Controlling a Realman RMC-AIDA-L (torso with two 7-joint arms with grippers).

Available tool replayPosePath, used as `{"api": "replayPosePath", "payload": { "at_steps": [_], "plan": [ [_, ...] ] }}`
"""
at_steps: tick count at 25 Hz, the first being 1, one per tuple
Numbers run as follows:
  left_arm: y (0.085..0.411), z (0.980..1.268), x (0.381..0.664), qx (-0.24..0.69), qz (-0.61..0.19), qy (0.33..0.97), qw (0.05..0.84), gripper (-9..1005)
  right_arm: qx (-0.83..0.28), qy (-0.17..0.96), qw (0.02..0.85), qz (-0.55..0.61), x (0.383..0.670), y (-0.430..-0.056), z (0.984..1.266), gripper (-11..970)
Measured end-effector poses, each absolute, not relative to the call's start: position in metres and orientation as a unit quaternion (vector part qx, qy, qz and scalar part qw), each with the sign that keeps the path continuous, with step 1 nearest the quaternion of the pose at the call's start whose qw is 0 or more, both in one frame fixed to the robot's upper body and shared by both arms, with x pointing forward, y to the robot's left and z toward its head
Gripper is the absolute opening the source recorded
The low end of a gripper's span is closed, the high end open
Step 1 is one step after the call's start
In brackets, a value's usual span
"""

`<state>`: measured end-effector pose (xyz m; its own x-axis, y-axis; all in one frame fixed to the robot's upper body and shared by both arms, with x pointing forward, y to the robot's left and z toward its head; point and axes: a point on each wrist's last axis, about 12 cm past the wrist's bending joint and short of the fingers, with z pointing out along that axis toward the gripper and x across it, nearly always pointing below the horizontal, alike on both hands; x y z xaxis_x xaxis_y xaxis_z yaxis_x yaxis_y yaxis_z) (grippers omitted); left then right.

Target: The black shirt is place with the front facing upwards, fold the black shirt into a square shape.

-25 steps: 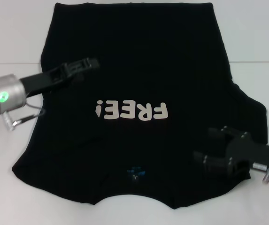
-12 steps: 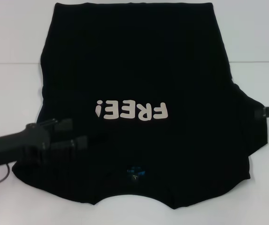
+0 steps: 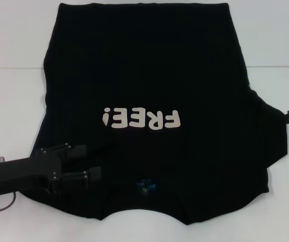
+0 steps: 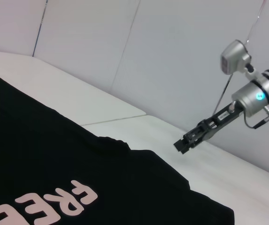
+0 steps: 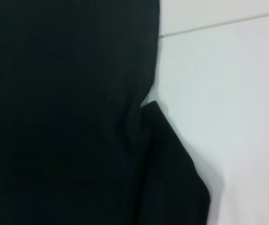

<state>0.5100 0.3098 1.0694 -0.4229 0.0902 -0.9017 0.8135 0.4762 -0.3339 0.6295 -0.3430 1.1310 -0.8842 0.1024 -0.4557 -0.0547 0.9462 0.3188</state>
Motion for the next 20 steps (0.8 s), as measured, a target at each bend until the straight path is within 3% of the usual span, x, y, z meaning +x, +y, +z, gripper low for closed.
{"api": "replayPosePath", "payload": {
  "at_steps": [20],
  "plan": [
    [0.31,1.069,0.509,0.303,-0.409,0.738,0.444,873,-0.001,0.96,0.241,0.145,0.643,-0.319,1.106,872]
  ]
}}
